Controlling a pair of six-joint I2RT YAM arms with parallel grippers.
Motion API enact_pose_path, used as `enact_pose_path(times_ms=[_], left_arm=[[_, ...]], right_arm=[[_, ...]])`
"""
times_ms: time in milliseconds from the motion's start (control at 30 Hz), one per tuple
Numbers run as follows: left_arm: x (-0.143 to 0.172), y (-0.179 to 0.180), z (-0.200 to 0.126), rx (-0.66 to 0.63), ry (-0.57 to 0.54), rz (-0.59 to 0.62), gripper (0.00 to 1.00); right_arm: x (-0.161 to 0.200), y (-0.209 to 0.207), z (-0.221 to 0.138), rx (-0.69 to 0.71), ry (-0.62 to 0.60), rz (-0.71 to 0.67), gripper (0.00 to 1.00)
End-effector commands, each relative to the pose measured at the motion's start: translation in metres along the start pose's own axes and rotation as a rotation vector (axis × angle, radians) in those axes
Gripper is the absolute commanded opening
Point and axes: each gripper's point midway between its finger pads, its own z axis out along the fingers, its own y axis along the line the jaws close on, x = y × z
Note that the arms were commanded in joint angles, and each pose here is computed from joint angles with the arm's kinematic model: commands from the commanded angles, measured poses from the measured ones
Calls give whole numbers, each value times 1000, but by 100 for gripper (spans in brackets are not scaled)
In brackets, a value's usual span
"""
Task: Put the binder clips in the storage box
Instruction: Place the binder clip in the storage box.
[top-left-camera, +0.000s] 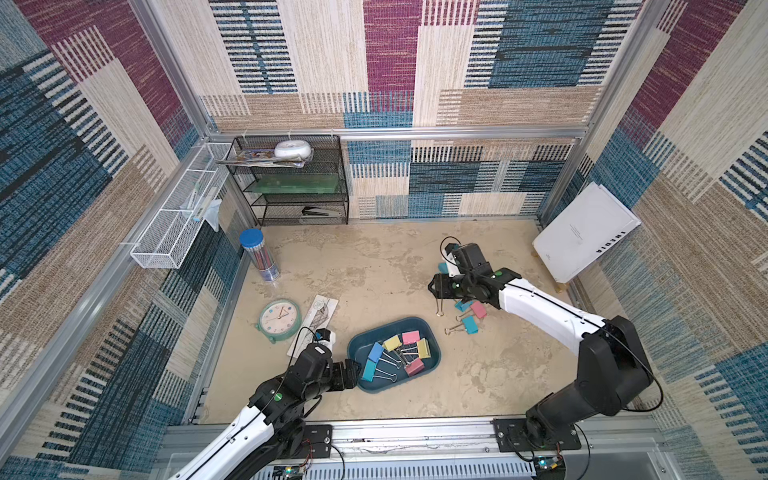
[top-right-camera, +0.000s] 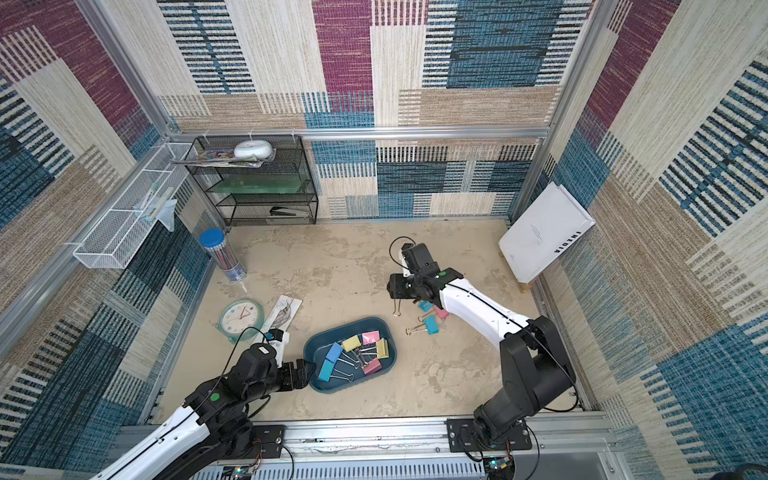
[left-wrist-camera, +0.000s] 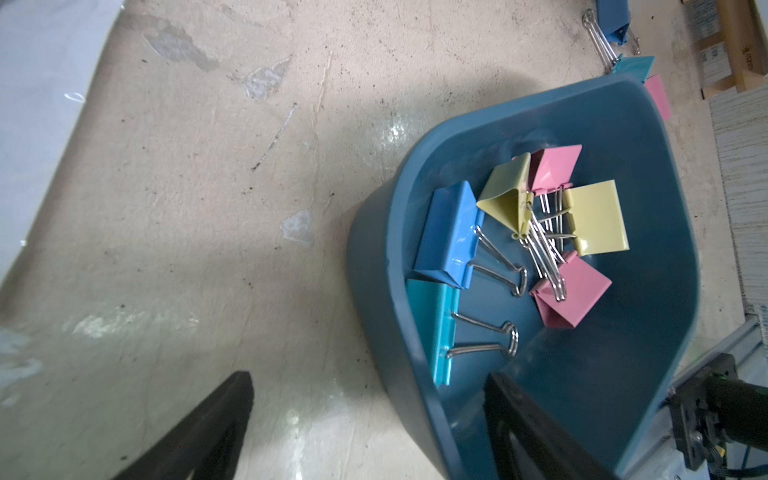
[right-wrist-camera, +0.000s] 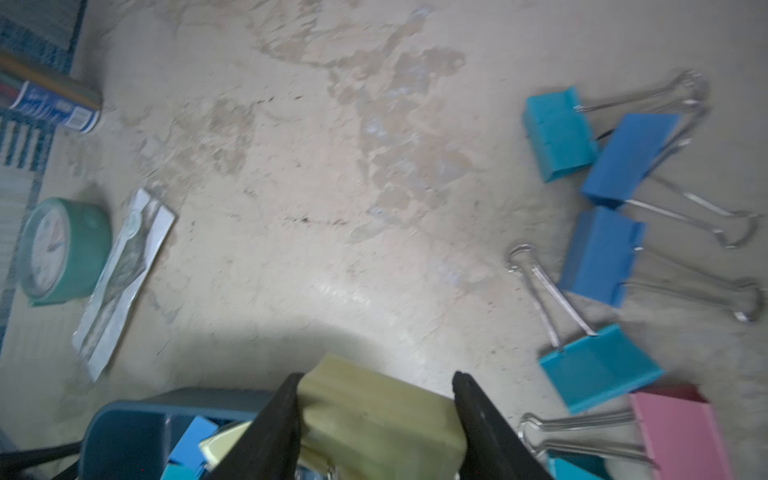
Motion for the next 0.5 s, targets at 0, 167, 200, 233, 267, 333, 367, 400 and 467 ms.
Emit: enact_pose_path(times_ms=[0, 167, 200, 233, 267, 333, 367, 400, 467], left_arm=[[-3, -4, 1, 19, -14, 8, 91], [-4, -5, 1, 23, -16, 9, 91], [-4, -5, 1, 24, -16, 9, 91], [-4, -5, 1, 24, -16, 9, 91], [-3, -4, 1, 22, -14, 8, 91], [-3, -4, 0, 24, -16, 9, 91], [-3, -4, 0, 23, -15, 8, 91], [-4, -5, 0, 25, -18, 8, 91], [-4, -5, -1, 28, -19, 9, 91]], right_arm=[[21, 48, -3, -119, 10, -4, 50], [57, 109, -1, -218, 32, -83, 50], [63, 113, 2, -213, 36, -94, 50], [68, 119, 6, -219, 40, -111, 50], [74, 127, 9, -232, 47, -131, 50], [85, 147, 13, -265, 52, -178, 50], [90, 158, 14, -286, 53, -210, 50], [96, 167, 17, -297, 62, -240, 50], [105, 180, 23, -319, 73, -298, 50]])
